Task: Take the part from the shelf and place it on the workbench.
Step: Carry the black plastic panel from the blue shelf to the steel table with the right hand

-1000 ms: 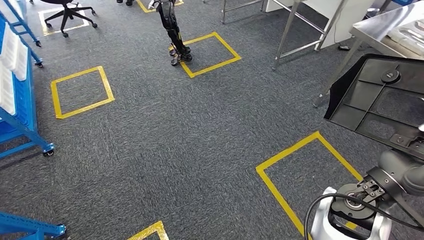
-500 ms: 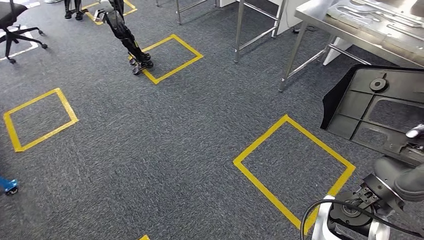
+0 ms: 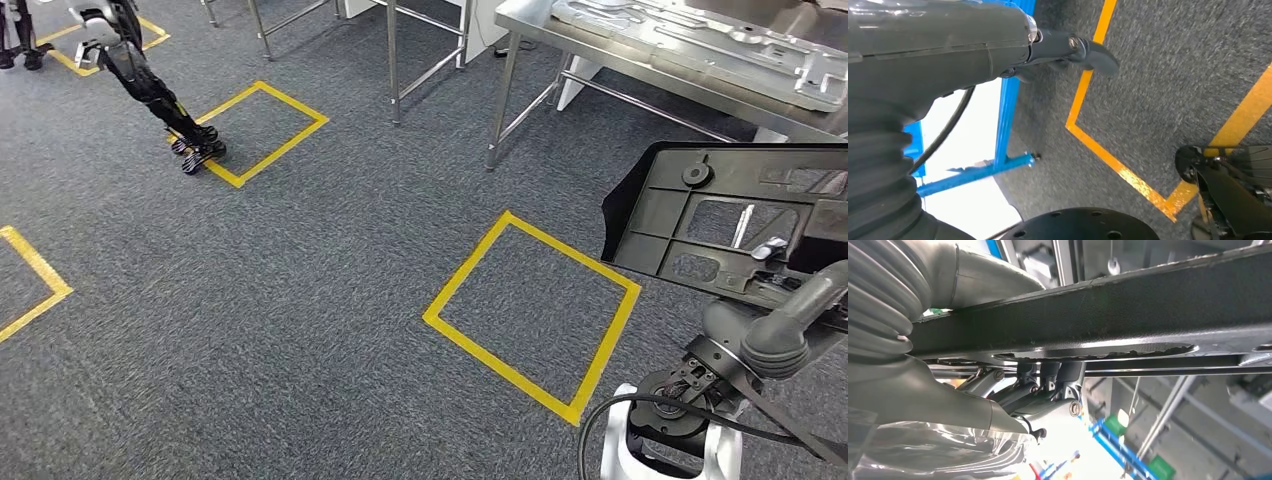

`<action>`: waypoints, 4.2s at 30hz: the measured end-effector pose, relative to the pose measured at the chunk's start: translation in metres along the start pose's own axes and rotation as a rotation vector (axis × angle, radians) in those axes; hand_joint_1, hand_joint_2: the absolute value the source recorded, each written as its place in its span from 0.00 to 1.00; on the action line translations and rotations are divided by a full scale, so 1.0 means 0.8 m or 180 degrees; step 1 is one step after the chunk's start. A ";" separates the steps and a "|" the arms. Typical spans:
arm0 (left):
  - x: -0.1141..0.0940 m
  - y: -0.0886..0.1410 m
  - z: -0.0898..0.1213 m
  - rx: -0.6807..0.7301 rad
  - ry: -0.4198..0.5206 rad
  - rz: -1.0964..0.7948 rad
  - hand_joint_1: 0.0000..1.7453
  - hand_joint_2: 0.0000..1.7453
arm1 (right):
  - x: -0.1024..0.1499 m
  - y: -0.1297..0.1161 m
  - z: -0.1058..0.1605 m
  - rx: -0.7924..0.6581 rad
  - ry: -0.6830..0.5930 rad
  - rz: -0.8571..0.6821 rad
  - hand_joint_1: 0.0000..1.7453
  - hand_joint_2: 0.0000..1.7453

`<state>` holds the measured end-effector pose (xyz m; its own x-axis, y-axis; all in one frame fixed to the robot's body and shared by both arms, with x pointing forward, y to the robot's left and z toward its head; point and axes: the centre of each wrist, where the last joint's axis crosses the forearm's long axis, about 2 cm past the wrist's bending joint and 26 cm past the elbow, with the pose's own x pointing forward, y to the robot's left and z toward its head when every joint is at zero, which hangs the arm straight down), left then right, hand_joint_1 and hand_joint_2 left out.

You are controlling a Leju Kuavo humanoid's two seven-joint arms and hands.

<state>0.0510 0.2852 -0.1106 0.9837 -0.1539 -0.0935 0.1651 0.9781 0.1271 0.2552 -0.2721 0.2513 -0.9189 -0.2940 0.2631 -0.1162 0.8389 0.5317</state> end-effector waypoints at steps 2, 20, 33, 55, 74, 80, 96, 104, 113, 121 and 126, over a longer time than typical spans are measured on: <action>0.000 -0.002 0.000 -0.0009 -0.0020 -0.0026 0.00 1.00 | -0.003 -0.001 0.000 -0.0027 0.0015 0.0017 1.00 1.00; 0.003 -0.007 0.002 -0.0011 -0.0170 -0.0093 0.00 1.00 | -0.018 0.004 0.001 -0.0104 0.0093 -0.0026 1.00 1.00; 0.002 -0.012 0.002 -0.0039 -0.0176 -0.0178 0.00 1.00 | -0.031 0.006 0.004 -0.0064 0.0167 0.0008 1.00 1.00; -0.004 -0.014 0.001 -0.0074 -0.0104 -0.0220 0.00 1.00 | -0.039 0.030 0.002 0.0064 0.0260 -0.0063 1.00 1.00; 0.004 -0.017 0.003 -0.0084 -0.0170 -0.0206 0.00 1.00 | -0.039 0.037 0.002 0.0130 0.0298 -0.0057 1.00 1.00; 0.014 -0.013 0.005 -0.0084 -0.0240 -0.0146 0.00 1.00 | -0.040 0.038 0.001 0.0130 0.0299 -0.0071 1.00 1.00; 0.007 -0.018 0.004 -0.0131 -0.0250 -0.0131 0.00 1.00 | -0.047 0.040 0.000 0.0164 0.0286 -0.0067 1.00 1.00; 0.006 -0.015 0.003 -0.0135 -0.0280 -0.0134 0.00 1.00 | -0.048 0.042 -0.002 0.0221 0.0172 0.0037 1.00 1.00; 0.011 -0.011 0.004 -0.0147 -0.0316 -0.0122 0.00 1.00 | -0.048 0.042 0.000 0.0145 0.0185 -0.0105 1.00 1.00; 0.010 -0.013 0.004 -0.0181 -0.0321 -0.0134 0.00 1.00 | -0.045 0.041 -0.001 0.0145 0.0149 -0.0035 1.00 1.00; 0.007 -0.012 0.003 -0.0178 -0.0315 -0.0136 0.00 1.00 | -0.043 0.039 0.002 0.0137 0.0158 0.0009 1.00 1.00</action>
<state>0.0553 0.2747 -0.1099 0.9785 -0.2061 0.0005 0.2056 0.9762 0.0696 0.2824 -0.2355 0.2575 -0.8995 -0.3132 0.3046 -0.1308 0.8583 0.4961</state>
